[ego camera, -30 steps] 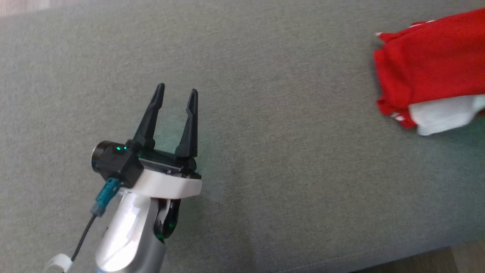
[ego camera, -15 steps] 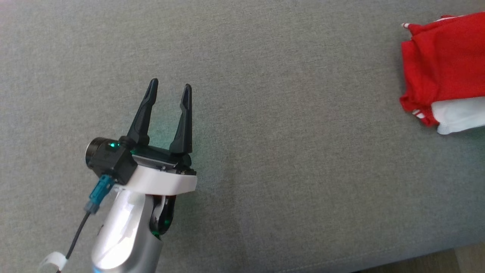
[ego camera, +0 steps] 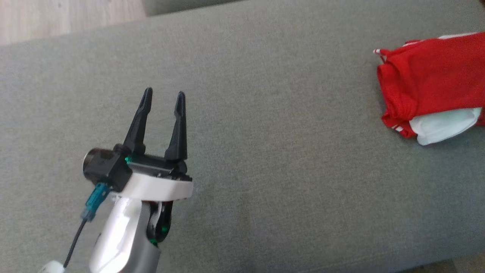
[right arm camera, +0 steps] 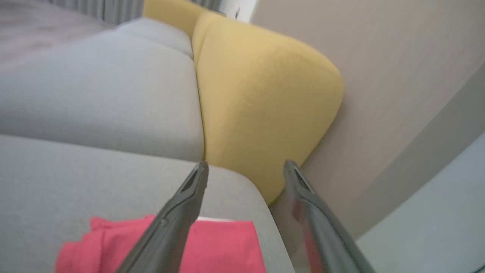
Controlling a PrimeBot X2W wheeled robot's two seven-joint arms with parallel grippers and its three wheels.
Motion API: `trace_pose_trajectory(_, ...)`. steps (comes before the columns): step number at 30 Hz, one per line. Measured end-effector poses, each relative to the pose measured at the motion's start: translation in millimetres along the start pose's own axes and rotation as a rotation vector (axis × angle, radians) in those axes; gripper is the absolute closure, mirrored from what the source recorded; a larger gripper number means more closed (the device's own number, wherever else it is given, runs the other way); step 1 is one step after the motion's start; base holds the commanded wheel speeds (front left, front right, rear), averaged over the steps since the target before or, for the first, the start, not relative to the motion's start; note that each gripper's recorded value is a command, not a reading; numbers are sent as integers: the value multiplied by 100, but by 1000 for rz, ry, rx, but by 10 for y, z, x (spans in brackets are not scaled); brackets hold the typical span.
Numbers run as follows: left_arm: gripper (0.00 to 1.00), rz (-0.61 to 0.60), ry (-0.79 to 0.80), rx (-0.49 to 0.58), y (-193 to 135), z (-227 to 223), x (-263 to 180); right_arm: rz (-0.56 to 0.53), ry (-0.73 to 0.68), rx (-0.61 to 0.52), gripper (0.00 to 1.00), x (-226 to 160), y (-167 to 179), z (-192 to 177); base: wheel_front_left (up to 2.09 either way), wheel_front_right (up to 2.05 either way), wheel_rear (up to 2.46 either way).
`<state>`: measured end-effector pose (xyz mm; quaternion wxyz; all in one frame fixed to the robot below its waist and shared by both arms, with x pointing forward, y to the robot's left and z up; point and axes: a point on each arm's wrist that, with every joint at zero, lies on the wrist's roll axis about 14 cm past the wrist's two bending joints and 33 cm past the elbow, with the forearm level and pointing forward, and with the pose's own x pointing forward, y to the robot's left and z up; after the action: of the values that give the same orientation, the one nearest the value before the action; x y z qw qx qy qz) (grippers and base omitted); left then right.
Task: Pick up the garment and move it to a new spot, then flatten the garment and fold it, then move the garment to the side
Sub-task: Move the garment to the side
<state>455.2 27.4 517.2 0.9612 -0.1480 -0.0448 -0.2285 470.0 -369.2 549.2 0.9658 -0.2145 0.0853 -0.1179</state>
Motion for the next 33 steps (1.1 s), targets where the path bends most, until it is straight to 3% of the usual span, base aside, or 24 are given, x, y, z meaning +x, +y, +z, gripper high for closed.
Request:
trace_pose_trajectory(8,0,80,-65,37,81,323,-295,103,-260,217,0,-410,536,654,0,0,0)
trace_pose_trajectory(14,0,123,-61,52,158,348,-511,156,-321,424,0,-684,956,749,0,0,0)
trace_pose_trajectory(24,0,185,-48,75,250,341,-801,218,-308,607,0,-1006,1338,516,0,0,0)
trace_pose_trajectory(33,0,251,-34,74,304,303,-1059,299,-196,658,0,-1408,1734,57,0,0,0)
